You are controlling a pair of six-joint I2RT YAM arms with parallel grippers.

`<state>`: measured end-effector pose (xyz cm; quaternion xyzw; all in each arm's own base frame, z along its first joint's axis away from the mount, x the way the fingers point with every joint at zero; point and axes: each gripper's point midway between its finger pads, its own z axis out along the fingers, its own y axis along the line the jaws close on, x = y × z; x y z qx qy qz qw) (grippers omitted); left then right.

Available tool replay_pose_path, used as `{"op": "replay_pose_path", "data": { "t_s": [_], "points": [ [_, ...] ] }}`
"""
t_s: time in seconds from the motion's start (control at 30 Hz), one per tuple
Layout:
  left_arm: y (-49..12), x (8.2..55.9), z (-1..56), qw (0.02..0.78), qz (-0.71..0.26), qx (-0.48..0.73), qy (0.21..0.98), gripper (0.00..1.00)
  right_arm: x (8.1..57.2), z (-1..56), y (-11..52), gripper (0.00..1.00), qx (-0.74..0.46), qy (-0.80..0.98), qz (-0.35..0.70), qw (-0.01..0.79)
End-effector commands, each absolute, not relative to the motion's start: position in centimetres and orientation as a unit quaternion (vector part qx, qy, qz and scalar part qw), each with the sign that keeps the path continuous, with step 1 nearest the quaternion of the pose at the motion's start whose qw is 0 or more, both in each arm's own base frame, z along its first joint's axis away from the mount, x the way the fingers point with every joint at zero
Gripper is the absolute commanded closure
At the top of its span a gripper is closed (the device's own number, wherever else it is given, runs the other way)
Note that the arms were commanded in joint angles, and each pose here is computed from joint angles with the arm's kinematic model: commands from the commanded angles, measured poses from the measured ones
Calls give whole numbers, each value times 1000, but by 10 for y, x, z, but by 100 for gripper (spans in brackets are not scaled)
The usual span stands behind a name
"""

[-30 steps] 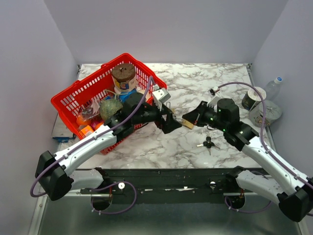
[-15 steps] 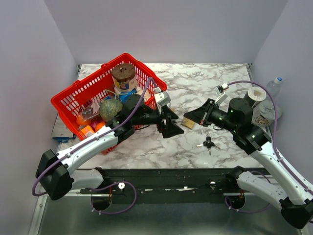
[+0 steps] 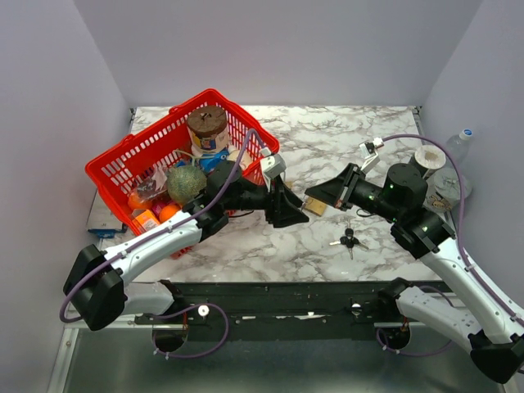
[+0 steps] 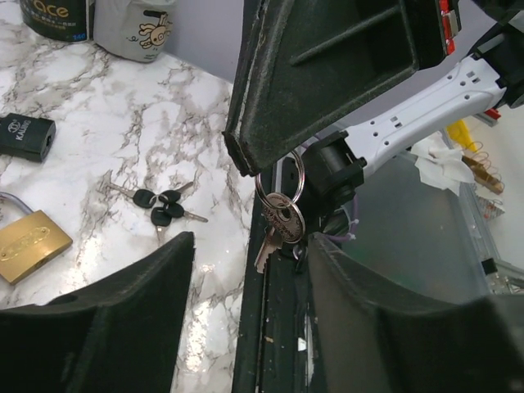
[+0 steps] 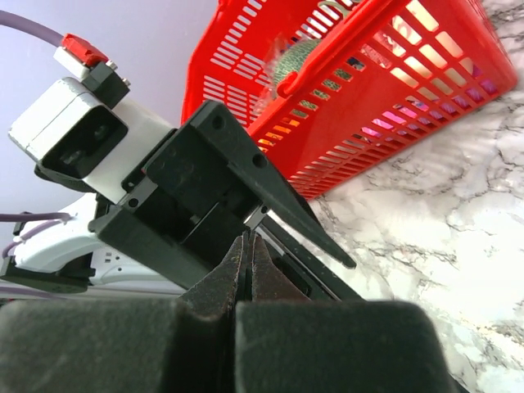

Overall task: Unlock with the key
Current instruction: Adjust the key.

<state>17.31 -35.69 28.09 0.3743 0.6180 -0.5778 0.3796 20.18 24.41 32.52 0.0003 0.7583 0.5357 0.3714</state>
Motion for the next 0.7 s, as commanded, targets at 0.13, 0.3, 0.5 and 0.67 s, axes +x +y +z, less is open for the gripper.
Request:
{"op": "replay_pose_path", "data": {
  "t_s": [0.13, 0.3, 0.5, 0.67],
  "points": [
    [-357, 170, 293, 395, -595, 380, 588, 51, 194, 332, 248, 99, -5, 745, 560, 362],
    [-357, 169, 293, 397, -595, 377, 588, 74, 194, 331, 248, 99, -3, 746, 560, 360],
    [-357, 173, 289, 397, -591, 371, 597, 92, 194, 328, 247, 99, 0, 747, 558, 363],
    [-356, 171, 285, 389, -586, 380, 602, 100, 194, 325, 244, 99, -15, 747, 546, 378]
  ]
}}
